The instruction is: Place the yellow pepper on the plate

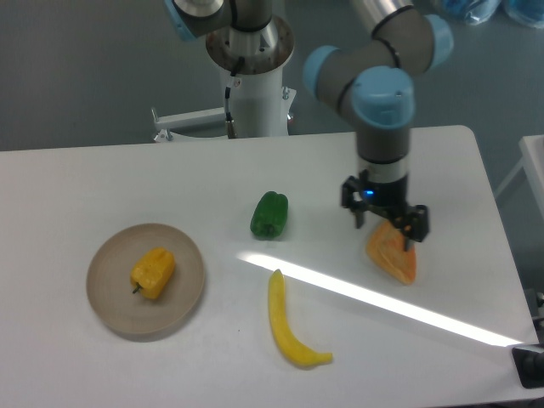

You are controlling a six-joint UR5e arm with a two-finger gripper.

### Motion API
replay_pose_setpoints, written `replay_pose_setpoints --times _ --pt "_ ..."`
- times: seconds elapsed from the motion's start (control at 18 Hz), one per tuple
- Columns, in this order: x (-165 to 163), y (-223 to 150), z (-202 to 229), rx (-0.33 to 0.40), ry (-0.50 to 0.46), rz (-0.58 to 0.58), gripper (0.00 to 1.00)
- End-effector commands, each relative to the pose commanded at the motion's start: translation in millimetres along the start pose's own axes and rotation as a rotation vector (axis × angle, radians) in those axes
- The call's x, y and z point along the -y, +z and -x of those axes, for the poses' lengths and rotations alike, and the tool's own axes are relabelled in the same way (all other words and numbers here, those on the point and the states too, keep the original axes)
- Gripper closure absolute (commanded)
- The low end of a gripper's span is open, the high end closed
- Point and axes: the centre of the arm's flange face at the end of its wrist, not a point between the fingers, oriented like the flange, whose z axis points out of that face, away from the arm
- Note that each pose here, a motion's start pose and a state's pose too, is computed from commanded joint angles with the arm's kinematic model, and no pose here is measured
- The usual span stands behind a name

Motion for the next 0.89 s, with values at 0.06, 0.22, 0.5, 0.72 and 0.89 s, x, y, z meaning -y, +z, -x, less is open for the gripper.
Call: replay_pose_setpoints --times 0.06,0.22,0.5,0.72,0.89 --pt "2.1 0.6 3.4 0.007 0.003 0.008 0.0" --pt "8.0 4.5 5.6 0.01 0.002 0.011 0.0" --pt "8.6 5.6 4.2 0.008 0.001 0.013 0.0" --pt "10.0 5.4 4.7 0.013 0.002 0.009 0.0" --pt "9.3 3.6 6.6 0.018 0.0 0.008 0.0"
